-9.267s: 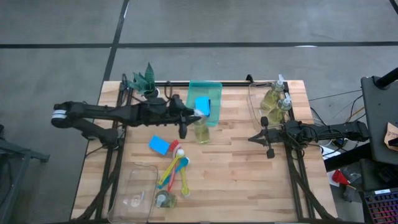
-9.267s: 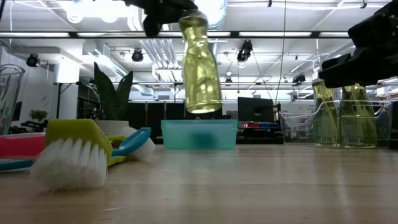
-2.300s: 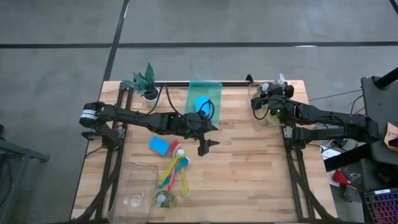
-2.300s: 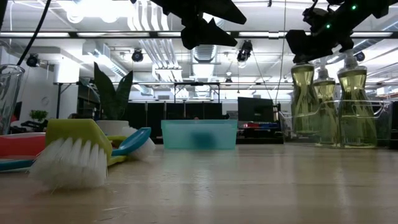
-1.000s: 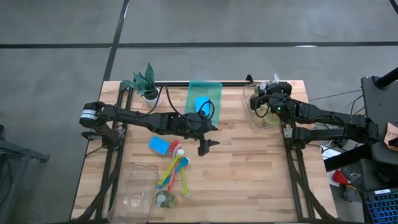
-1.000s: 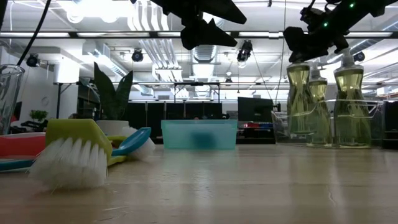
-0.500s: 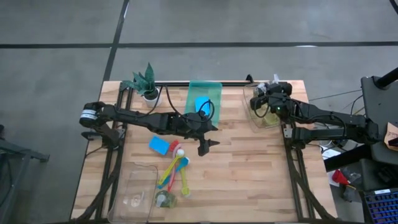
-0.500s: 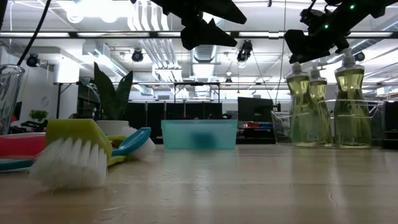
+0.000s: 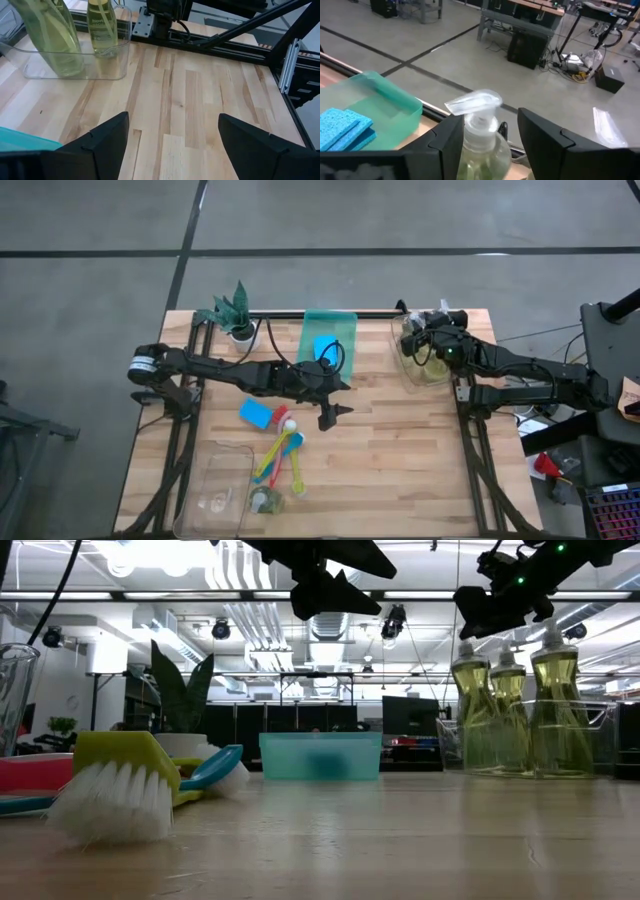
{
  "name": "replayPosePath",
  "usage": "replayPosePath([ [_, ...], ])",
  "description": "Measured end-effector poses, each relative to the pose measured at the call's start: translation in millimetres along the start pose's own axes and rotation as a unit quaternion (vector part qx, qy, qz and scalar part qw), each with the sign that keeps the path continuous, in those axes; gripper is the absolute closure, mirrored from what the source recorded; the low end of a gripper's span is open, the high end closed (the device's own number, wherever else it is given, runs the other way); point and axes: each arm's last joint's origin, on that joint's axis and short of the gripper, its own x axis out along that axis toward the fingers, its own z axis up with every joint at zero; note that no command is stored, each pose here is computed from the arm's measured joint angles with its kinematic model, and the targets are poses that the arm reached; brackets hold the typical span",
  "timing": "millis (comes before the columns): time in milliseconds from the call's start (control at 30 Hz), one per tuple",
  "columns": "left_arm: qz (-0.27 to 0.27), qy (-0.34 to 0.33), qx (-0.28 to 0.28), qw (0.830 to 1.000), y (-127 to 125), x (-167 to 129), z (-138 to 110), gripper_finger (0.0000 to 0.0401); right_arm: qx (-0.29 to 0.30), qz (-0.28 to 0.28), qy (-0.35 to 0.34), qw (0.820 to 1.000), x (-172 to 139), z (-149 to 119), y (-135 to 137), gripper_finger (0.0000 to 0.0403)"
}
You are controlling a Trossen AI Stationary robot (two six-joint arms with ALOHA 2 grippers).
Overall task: Pick & Place Kitchen Sink Supplies
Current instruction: Put the yellow soap dispenser into the top transparent bin
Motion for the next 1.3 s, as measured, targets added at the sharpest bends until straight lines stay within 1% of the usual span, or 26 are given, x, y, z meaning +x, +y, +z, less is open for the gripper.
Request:
replayPosePath([
  [100, 0.0, 0.0, 0.0, 1.0, 0.0, 0.0, 0.0, 0.0105, -0.001, -0.002, -0.001, 1.0, -0.6, 0.5, -0.7, 0.0217],
  [233, 0.0, 0.0, 0.0, 1.0, 0.0, 0.0, 0.0, 0.0103, 0.022, -0.004, -0.008, 1.0, -2.7, 3.6, -2.8, 0.0215],
  [567, 0.0, 0.0, 0.0, 1.0, 0.0, 0.1, -0.1, 0.0103, 0.025, -0.002, -0.012, 1.0, -5.7, 4.4, -6.0, 0.0215],
  [733, 0.0, 0.0, 0.0, 1.0, 0.1, 0.0, 0.0, 0.0105, 0.041, 0.003, -0.029, 0.999, -12.5, 13.5, -11.9, 0.0211],
  [800, 0.0, 0.0, 0.0, 1.0, 0.0, 0.0, -0.1, 0.0104, 0.053, 0.018, -0.037, 0.998, -16.1, 19.5, -14.0, 0.0211],
  [867, -0.003, 0.001, 0.0, 1.0, -0.1, 0.1, -0.3, 0.0103, 0.06, 0.057, -0.041, 0.996, -19.2, 23.9, -14.4, 0.0211],
  [933, -0.015, 0.004, -0.001, 1.0, -1.4, 0.0, -0.5, 0.0104, 0.063, 0.115, -0.04, 0.991, -21.2, 26.2, -12.4, 0.0211],
  [1000, -0.046, 0.01, -0.004, 0.999, -3.5, -1.1, -0.4, 0.0106, 0.065, 0.18, -0.038, 0.981, -22.5, 27.4, -8.7, 0.0212],
  [1100, -0.103, 0.014, -0.012, 0.995, -7.7, -8.6, 3.0, 0.0106, 0.056, 0.276, -0.034, 0.959, -23.8, 28.2, -2.0, 0.0216],
  [1167, -0.139, 0.015, -0.013, 0.99, -11.9, -16.0, 6.2, 0.0106, 0.046, 0.334, -0.035, 0.941, -24.5, 29.2, 2.7, 0.022],
  [1233, -0.171, 0.018, -0.011, 0.985, -16.2, -25.1, 9.1, 0.0107, 0.036, 0.383, -0.041, 0.922, -25.1, 30.5, 6.8, 0.0223],
  [1300, -0.207, 0.022, -0.004, 0.978, -20.5, -34.7, 11.7, 0.0107, 0.031, 0.415, -0.042, 0.908, -25.7, 31.1, 9.5, 0.0226],
])
